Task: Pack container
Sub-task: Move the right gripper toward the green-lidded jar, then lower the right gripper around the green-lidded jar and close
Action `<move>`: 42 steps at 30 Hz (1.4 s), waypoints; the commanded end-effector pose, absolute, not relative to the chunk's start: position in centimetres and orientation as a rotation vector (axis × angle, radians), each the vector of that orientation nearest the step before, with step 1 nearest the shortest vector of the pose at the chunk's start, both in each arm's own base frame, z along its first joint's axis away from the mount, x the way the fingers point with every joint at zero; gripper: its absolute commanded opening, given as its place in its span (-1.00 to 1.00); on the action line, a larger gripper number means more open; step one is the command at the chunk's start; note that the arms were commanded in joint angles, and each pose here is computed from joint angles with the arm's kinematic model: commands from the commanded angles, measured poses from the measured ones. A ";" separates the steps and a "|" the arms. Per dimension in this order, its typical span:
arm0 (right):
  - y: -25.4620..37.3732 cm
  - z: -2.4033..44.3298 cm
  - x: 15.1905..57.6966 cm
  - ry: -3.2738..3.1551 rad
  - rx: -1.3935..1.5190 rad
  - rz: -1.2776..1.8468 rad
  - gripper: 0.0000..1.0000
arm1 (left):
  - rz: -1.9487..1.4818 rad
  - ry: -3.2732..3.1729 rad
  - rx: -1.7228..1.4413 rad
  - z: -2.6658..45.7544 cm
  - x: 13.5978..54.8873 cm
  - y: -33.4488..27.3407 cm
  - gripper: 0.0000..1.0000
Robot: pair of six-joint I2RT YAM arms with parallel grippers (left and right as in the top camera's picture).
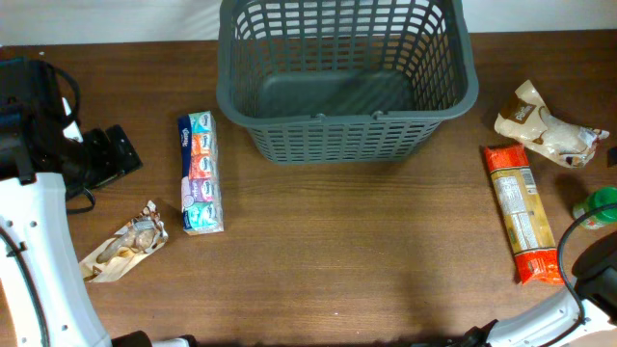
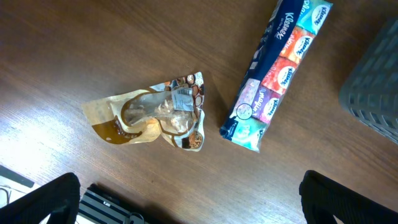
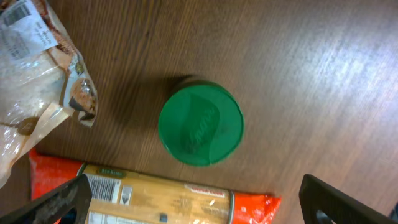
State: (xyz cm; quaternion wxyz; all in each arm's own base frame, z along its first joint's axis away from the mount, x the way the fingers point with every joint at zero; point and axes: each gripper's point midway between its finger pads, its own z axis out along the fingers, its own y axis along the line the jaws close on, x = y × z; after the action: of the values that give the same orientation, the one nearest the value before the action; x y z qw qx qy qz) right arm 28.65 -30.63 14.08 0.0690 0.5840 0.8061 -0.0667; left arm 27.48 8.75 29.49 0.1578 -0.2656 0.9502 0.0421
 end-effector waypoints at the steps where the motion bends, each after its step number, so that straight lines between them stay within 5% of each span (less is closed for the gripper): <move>1: -30.9 12.2 28.4 2.427 1.830 -0.195 0.97 | 0.117 2.732 -0.748 29.3 27.4 8.8 0.99; 32: -33.5 8.4 24.9 2.377 2.062 -0.195 0.97 | 0.117 2.732 -0.748 29.3 27.4 8.8 0.99; 42: -31.7 8.4 28.4 2.440 1.923 -0.161 0.97 | 0.117 2.732 -0.748 29.3 27.4 8.8 0.99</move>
State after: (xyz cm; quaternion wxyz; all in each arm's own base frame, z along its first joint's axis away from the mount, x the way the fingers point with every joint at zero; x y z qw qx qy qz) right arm 26.80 -33.00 9.04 0.0181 0.6391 0.7668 -0.0569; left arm 27.47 8.74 29.48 0.1576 -0.2656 0.9502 0.0419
